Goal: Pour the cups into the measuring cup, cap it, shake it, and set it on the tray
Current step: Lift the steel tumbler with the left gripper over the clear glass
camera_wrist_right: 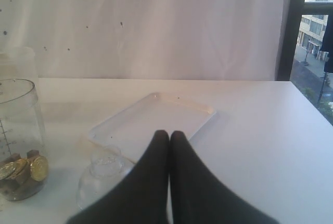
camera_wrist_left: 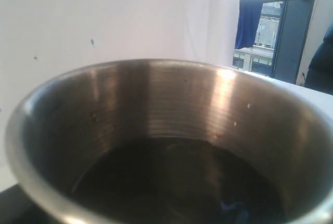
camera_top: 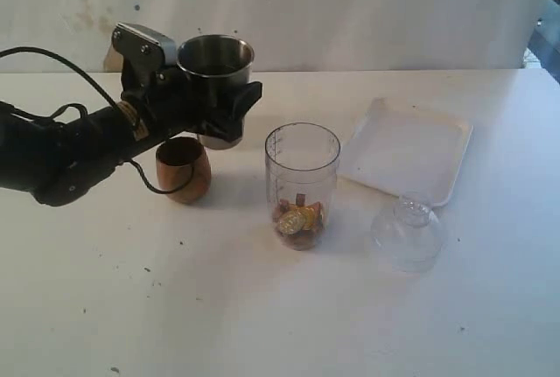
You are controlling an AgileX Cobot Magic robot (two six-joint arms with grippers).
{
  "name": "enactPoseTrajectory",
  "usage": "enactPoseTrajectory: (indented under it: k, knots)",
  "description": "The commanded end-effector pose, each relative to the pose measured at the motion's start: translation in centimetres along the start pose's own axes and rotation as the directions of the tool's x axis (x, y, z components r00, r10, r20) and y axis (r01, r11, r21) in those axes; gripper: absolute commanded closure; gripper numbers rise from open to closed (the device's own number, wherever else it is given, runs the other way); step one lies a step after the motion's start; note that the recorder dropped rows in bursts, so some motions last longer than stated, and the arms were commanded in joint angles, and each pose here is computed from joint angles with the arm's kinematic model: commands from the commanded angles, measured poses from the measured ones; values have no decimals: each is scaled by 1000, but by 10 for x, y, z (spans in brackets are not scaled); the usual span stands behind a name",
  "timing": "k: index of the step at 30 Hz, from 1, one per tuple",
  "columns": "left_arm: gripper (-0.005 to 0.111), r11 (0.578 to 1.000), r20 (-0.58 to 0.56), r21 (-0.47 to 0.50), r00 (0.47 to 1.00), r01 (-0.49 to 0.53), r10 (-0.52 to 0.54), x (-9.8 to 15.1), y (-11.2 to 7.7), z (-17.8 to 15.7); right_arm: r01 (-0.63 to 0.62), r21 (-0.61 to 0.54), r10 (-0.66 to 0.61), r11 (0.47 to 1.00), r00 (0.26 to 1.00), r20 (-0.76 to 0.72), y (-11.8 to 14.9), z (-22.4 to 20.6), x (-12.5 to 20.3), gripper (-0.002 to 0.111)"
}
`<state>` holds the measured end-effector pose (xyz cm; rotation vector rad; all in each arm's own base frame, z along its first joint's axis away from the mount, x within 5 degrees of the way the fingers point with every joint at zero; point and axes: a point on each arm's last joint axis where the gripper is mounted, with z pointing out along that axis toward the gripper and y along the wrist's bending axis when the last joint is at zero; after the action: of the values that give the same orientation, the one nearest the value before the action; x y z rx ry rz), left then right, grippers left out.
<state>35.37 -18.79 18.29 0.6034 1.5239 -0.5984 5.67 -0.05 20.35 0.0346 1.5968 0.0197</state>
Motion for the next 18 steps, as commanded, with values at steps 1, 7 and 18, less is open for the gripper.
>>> enactPoseTrajectory:
  k: [1, 7, 18]
  knots:
    - [107, 999, 72, 36, 997, -28, 25, -11, -3, 5, -4, 4, 4, 1000, 1000, 3, 0, 0, 0, 108]
    - [107, 995, 89, 70, 994, -65, 58, -10, -12, 7, -4, 4, 4, 1000, 1000, 3, 0, 0, 0, 108]
    - [107, 986, 100, 63, 984, -157, 150, -11, -15, 8, -4, 4, 4, 1000, 1000, 3, 0, 0, 0, 108]
